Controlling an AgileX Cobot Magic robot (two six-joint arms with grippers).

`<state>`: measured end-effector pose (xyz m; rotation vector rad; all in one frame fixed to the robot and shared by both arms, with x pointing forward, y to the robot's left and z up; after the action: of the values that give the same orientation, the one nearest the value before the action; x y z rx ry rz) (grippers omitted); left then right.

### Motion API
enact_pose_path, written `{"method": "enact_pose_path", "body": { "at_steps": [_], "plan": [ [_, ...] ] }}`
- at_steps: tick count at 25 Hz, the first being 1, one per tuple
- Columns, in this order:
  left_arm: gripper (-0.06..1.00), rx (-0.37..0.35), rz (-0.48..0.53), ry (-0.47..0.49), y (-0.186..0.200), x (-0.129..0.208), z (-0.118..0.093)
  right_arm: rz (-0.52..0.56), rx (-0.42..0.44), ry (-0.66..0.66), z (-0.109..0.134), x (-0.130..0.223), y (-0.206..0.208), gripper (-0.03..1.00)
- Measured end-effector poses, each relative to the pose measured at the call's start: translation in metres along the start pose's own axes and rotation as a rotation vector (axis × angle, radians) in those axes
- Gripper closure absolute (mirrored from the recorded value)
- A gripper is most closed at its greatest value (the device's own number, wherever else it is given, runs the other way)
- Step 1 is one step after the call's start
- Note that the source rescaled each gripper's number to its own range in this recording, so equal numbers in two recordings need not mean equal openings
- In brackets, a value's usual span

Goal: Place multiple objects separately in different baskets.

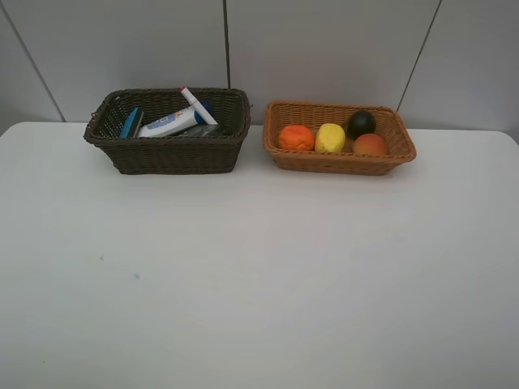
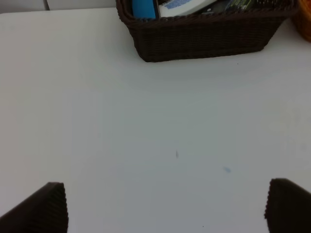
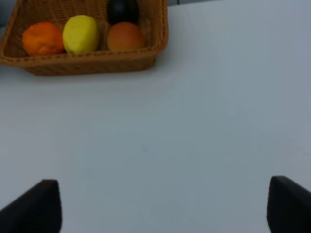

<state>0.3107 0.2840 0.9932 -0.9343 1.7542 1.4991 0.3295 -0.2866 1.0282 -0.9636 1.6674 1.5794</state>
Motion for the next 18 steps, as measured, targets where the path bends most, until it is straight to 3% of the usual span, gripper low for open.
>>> {"method": "enact_pose_path", "body": {
  "at_steps": [5, 14, 18],
  "plan": [
    [-0.06, 0.000, 0.000, 0.000, 0.000, 0.000, 0.000, -0.090, 0.025, 0.029, 0.002, 0.011, 0.011, 0.05],
    [-0.06, 0.000, 0.000, 0.000, 0.000, 0.000, 0.000, -0.070, 0.035, 0.052, -0.002, 0.022, -0.001, 0.05],
    [-0.06, 0.000, 0.000, 0.000, 0.000, 0.000, 0.000, -0.070, 0.105, 0.003, -0.016, 0.023, -0.002, 0.05]
  ]
}}
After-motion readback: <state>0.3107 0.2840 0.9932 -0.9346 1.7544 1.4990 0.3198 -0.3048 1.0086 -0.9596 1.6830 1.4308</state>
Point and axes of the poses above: a point on each arm's last joint axis where the gripper is mounted, y pointing back along that axis away from the gripper, z along the wrist's bending axis when the last joint is at zero, x = y × z, the point moved 10 cm from there along -y, pointing out along that axis toward the gripper, and after that the axes turned 8 degrees about y, right-handed, at the moved point
